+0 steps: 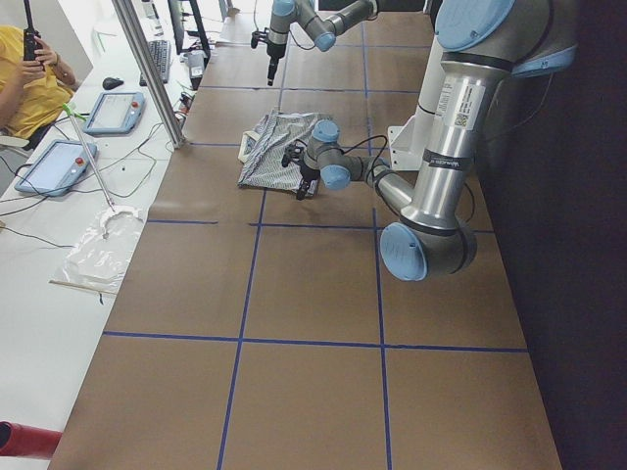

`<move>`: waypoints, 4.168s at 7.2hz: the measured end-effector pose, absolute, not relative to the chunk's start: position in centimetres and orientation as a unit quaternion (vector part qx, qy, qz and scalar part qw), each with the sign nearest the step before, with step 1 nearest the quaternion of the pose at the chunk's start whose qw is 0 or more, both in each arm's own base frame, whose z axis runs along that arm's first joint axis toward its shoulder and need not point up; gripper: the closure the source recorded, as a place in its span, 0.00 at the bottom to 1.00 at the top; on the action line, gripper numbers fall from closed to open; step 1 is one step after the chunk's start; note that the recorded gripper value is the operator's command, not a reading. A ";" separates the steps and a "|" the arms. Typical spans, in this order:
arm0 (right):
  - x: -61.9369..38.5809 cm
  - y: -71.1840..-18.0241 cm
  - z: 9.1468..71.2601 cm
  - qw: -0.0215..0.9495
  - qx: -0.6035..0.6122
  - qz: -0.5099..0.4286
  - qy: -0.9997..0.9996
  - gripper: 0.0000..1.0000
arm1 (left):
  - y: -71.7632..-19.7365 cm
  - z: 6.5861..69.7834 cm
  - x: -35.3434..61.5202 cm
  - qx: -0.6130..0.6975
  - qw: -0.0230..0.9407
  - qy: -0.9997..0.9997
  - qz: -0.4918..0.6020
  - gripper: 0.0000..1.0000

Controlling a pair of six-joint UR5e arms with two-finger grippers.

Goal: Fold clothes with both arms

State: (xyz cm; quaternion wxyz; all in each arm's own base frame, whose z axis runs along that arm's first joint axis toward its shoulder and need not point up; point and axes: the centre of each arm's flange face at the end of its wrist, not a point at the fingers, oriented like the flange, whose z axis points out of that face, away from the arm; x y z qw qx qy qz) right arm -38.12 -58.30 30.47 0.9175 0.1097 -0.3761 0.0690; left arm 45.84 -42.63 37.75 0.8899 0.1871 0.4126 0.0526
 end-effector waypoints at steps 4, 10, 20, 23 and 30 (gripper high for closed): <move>-38.1 -58.3 31.0 0.919 0.108 0.069 -0.373 0.00 | -42.2 37.5 46.2 0.185 0.889 0.416 0.057 0.41; -37.9 -58.4 31.4 0.920 0.108 0.069 -0.371 0.00 | -40.8 37.5 47.5 0.179 0.887 0.419 0.071 0.89; -37.0 -58.8 29.9 0.894 0.168 0.122 -0.398 0.00 | -56.8 39.7 37.5 0.264 0.905 0.328 0.060 1.00; -37.3 -58.5 29.6 0.881 0.182 0.123 -0.419 0.00 | -69.0 40.5 38.4 0.286 0.908 0.304 0.036 1.00; -47.8 -56.2 27.1 0.860 0.221 0.178 -0.424 0.06 | -74.7 43.8 29.6 0.344 0.889 0.278 0.120 0.00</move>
